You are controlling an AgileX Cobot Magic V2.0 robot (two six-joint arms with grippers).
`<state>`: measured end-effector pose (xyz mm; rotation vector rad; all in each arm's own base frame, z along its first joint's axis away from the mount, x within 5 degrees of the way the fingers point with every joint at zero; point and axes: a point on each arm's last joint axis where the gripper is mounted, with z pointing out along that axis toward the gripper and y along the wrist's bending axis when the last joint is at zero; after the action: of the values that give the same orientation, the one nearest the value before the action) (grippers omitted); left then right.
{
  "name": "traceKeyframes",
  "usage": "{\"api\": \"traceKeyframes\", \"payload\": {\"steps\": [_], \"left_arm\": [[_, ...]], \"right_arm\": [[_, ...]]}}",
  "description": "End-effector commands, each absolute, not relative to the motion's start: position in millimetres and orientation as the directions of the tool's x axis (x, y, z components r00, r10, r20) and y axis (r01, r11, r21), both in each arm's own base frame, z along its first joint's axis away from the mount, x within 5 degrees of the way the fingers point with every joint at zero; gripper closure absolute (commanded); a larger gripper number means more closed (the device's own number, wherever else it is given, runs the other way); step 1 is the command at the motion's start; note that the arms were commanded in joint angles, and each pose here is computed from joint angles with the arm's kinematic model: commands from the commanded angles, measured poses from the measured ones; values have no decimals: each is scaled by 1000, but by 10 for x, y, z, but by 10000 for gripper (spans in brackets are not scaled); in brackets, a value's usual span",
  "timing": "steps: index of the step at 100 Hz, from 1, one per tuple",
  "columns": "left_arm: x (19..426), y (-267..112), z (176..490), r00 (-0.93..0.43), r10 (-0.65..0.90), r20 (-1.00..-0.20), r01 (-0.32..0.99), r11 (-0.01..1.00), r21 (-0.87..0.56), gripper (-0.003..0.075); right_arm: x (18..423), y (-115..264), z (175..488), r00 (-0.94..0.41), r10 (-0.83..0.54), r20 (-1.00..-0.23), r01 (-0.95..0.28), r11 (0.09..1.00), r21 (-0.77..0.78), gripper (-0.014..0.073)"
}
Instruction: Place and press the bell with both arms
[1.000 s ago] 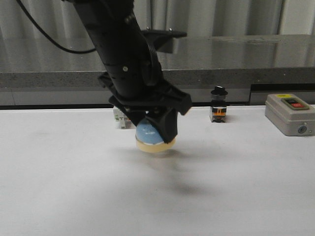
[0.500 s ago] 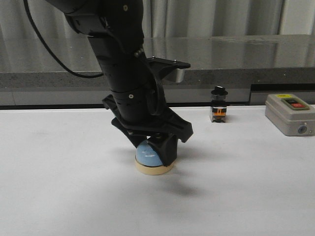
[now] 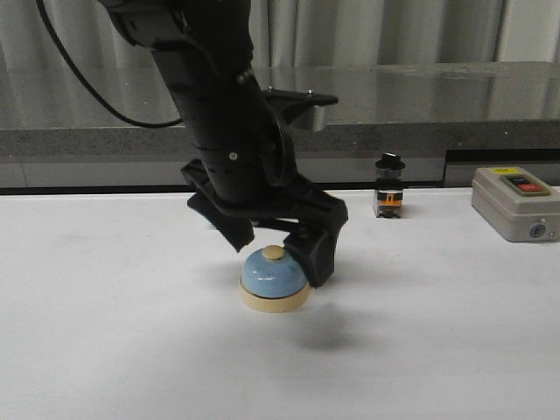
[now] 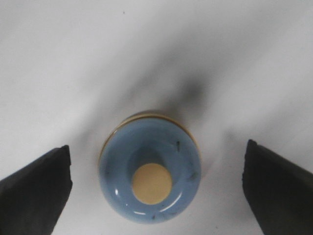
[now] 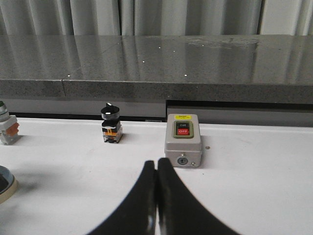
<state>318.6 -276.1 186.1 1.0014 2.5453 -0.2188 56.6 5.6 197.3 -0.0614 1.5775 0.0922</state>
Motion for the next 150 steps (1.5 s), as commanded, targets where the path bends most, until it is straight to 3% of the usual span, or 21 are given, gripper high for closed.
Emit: {"api": "traceKeyframes", "payload": {"steps": [1, 20, 36, 80, 104, 125, 150], "left_arm": [[3141, -2761, 2424, -627, 538, -563, 664, 748, -24, 52], [3103, -2569, 2800, -602, 457, -655, 629, 777, -36, 52], [3062, -2146, 2992, -609, 359, -707, 551, 833, -52, 52], [2442, -720, 3069, -570, 66, -819, 238, 967, -88, 52], [1849, -348, 3083, -486, -11, -874, 145, 985, -93, 71], [1384, -261, 3176, -357, -35, -933, 156, 983, -97, 234], [1039, -200, 3318, -228, -58, -972, 170, 980, -98, 619]], "right_arm": [[541, 50, 2114, 111, 10, -994, -92, 996, 0, 655], [541, 50, 2114, 111, 10, -994, -92, 996, 0, 655], [541, 50, 2114, 111, 10, -994, -92, 996, 0, 655], [541, 50, 2114, 111, 10, -994, -92, 996, 0, 655], [541, 50, 2114, 111, 10, -994, -92, 996, 0, 655], [541, 50, 2114, 111, 10, -994, -92, 996, 0, 655], [541, 50, 2114, 111, 10, -994, -92, 996, 0, 655]]}}
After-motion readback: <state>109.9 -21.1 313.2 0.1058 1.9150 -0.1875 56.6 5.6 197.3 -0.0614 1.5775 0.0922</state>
